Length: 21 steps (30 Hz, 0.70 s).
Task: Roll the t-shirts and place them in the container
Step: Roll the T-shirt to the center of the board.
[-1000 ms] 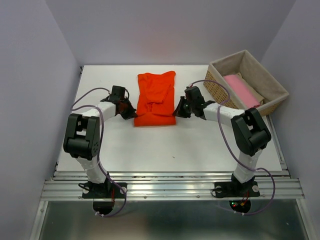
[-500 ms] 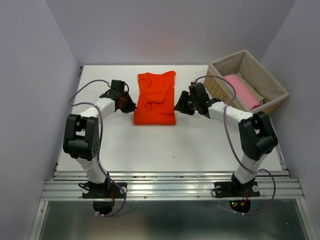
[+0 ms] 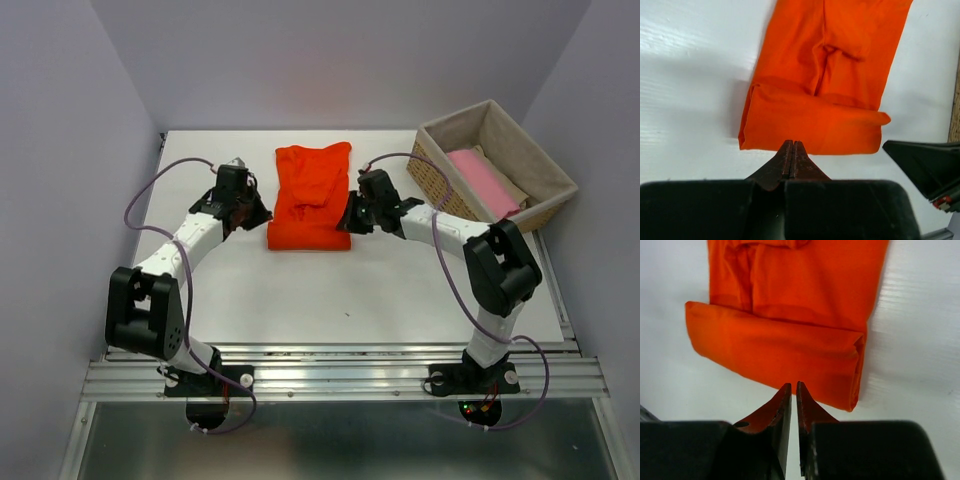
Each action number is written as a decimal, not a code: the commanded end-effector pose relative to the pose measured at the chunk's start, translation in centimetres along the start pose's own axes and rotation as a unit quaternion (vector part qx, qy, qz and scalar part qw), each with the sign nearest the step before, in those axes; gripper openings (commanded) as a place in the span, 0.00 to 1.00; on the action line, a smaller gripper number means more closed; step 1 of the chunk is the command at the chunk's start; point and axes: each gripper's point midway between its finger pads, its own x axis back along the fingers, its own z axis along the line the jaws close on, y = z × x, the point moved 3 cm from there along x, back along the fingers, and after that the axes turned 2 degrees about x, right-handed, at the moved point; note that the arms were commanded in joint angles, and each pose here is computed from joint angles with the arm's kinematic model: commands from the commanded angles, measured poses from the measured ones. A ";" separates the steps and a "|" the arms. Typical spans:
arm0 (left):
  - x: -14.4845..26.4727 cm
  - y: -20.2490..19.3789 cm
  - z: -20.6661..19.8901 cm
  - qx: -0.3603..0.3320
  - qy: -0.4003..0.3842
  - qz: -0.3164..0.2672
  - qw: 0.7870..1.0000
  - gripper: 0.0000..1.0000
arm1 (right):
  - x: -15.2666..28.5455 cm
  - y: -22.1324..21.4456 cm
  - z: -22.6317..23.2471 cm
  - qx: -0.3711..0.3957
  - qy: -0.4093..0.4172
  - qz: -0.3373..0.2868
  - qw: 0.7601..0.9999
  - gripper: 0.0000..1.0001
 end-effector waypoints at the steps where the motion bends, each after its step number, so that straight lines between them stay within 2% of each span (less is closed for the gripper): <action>1: -0.9 -2.6 0.6 0.013 -0.012 0.037 0.999 0.00 | -1.0 2.5 0.6 -0.011 0.001 -0.026 1.000 0.15; 5: -3.4 -3.3 1.1 0.009 -0.003 0.057 0.998 0.00 | -2.8 2.5 -0.7 -0.029 -0.023 -0.022 0.999 0.12; 8: -4.5 -3.1 1.0 0.004 -0.006 0.054 0.999 0.00 | -3.6 2.8 -2.6 -0.048 -0.053 -0.034 0.997 0.11; 15: -7.9 -3.2 2.0 -0.013 0.013 0.059 0.998 0.00 | -6.0 1.5 -5.2 -0.056 -0.088 -0.017 0.994 0.09; 21: -7.4 -4.3 2.5 -0.011 0.008 0.070 0.997 0.00 | -6.1 -0.7 -6.3 -0.053 -0.092 0.011 0.994 0.06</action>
